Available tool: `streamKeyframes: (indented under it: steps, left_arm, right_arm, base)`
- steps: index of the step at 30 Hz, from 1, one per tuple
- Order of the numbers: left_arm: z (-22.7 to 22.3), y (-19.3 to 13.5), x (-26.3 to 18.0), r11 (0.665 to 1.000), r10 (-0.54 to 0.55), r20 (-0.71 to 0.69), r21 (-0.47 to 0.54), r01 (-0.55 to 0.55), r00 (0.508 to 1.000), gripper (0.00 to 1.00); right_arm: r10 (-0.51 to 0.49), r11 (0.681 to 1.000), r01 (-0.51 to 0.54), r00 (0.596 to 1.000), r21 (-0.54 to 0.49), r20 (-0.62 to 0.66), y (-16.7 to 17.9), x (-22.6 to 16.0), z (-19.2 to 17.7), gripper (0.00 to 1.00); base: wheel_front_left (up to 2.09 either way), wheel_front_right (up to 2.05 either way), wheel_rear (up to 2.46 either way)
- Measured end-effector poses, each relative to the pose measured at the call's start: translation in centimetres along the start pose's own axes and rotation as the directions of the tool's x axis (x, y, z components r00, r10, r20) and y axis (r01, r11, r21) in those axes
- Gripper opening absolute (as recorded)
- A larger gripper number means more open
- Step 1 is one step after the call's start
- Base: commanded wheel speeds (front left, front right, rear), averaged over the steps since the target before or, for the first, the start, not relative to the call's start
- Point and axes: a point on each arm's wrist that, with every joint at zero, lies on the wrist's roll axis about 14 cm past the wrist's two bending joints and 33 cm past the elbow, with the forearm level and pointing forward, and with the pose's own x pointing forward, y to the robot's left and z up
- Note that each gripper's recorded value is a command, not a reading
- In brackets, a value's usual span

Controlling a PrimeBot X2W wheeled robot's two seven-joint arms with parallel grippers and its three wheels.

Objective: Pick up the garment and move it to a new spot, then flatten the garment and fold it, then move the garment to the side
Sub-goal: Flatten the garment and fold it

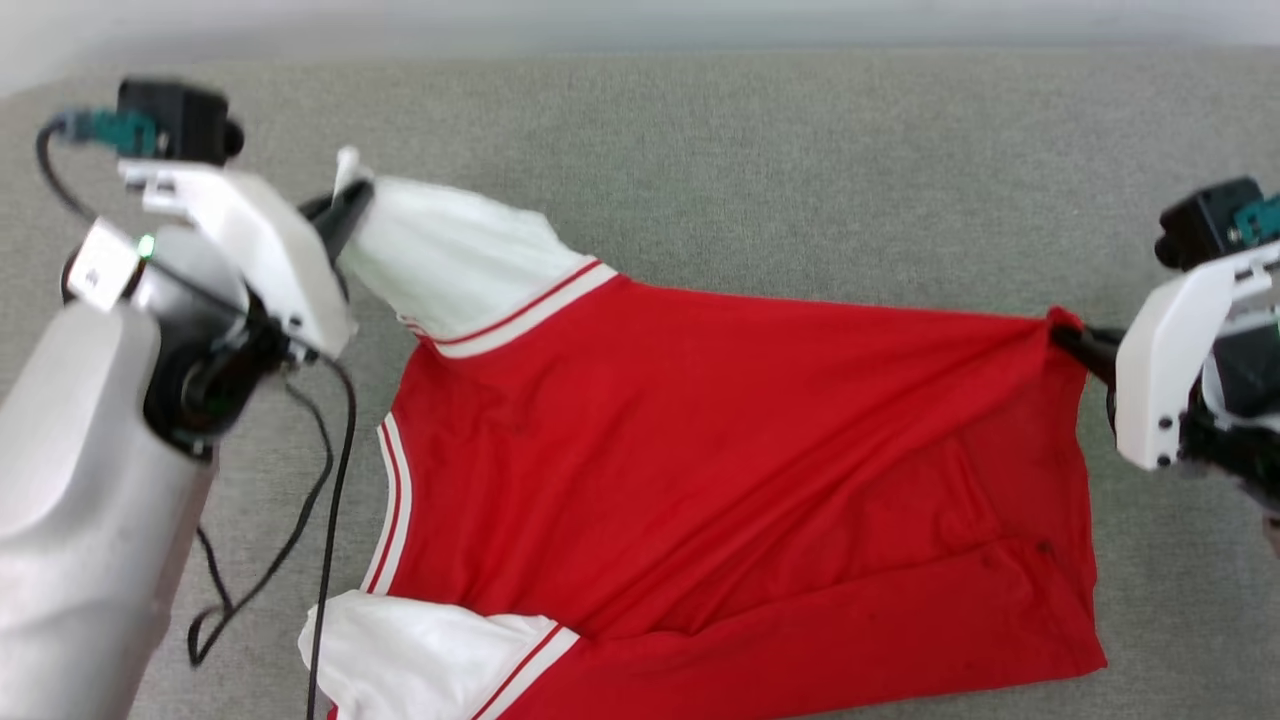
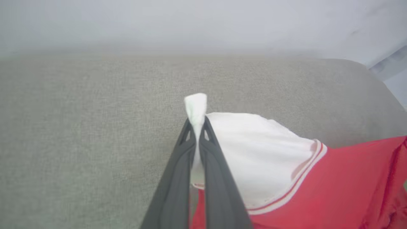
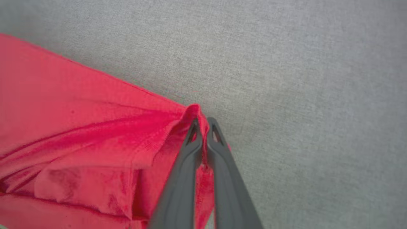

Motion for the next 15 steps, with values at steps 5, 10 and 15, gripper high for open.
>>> streamKeyframes:
  steps: [5,10,15]
  left_arm:
    - [-3.7,0.9,-4.3,0.995,0.053,0.014,-0.082,-0.051,0.999,0.00]
    - [-8.2,0.7,-8.1,0.980,0.101,-0.020,-0.169,-0.103,0.995,0.00]
    - [-13.9,0.5,-11.9,0.941,0.156,-0.110,-0.287,-0.182,0.982,0.00]
  right_arm:
    - [-0.020,1.000,0.019,0.998,0.025,0.054,0.2,-2.0,-2.4,0.00]
    - [-0.018,0.997,0.013,0.998,0.070,0.068,1.3,-3.2,-5.6,0.00]
    - [-0.019,0.992,0.011,0.998,0.124,0.061,2.4,-4.2,-9.0,0.00]
  base:
    - [0.00,0.00,0.00]
    - [0.00,0.00,0.00]
    - [0.00,0.00,0.00]
